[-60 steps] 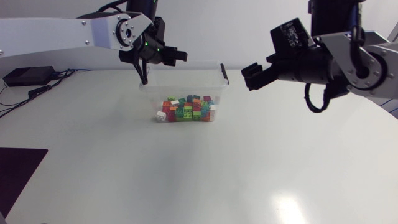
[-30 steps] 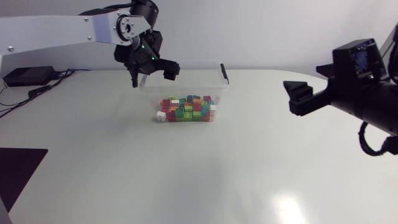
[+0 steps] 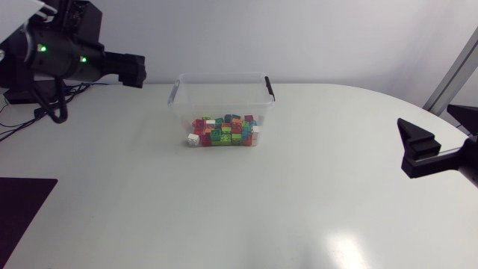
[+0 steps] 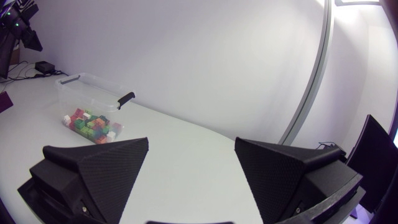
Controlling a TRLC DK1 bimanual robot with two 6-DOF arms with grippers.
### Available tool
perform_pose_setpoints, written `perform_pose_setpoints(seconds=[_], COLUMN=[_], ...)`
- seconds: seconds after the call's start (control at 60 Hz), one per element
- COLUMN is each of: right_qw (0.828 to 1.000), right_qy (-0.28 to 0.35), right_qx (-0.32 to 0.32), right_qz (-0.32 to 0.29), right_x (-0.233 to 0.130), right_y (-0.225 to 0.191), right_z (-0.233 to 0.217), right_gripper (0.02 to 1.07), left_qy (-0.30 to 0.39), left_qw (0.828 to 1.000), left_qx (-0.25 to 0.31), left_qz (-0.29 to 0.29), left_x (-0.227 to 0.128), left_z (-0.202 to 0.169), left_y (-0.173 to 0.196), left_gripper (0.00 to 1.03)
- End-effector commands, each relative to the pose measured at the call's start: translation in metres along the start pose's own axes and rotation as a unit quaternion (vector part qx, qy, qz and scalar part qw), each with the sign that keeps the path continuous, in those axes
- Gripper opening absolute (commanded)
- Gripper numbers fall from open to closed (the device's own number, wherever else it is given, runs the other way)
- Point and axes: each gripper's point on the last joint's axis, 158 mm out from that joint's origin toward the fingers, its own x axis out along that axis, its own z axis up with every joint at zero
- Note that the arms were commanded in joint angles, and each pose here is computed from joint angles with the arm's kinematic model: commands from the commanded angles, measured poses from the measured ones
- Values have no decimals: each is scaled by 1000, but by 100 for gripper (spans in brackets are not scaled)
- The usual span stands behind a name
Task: Place the duplo bricks in the container
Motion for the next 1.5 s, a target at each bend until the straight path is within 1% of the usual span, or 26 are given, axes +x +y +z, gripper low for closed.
perform_pose_setpoints(seconds=[0.0,0.133,0.367,0.6,0.783,1.017,1.183,1.3,1.383,1.417,1.483], right_qw=[1000,1000,998,997,997,996,996,995,995,995,995], right_qy=[5,-7,-21,-31,-19,-8,-6,-6,-8,-10,-13], right_qx=[-11,-8,-3,-1,7,28,36,50,56,56,62], right_qz=[-9,-22,-53,-69,-75,-84,-83,-81,-81,-78,-74], right_x=[-7,-20,-35,-43,-37,-33,-31,-28,-26,-25,-23], right_y=[-2,-5,-14,-17,-17,-19,-17,-15,-14,-13,-10], right_z=[-13,-20,-35,-45,-59,-72,-75,-80,-82,-82,-83], right_gripper=[102,102,102,102,102,102,102,102,102,102,102], left_qy=[-11,-43,-92,-135,-158,-176,-201,-215,-220,-211,-213], left_qw=[1000,999,995,990,986,983,978,975,974,976,976], left_qx=[-1,-9,-20,-31,-47,-53,-49,-46,-32,-23,-25], left_qz=[5,18,23,23,22,27,32,32,37,39,39], left_x=[-20,-55,-95,-126,-145,-155,-162,-160,-153,-146,-139], left_z=[-12,-22,-42,-62,-85,-116,-127,-135,-143,-149,-151], left_y=[7,20,25,27,28,29,30,29,28,27,27], left_gripper=[100,99,99,99,97,96,96,96,96,96,96])
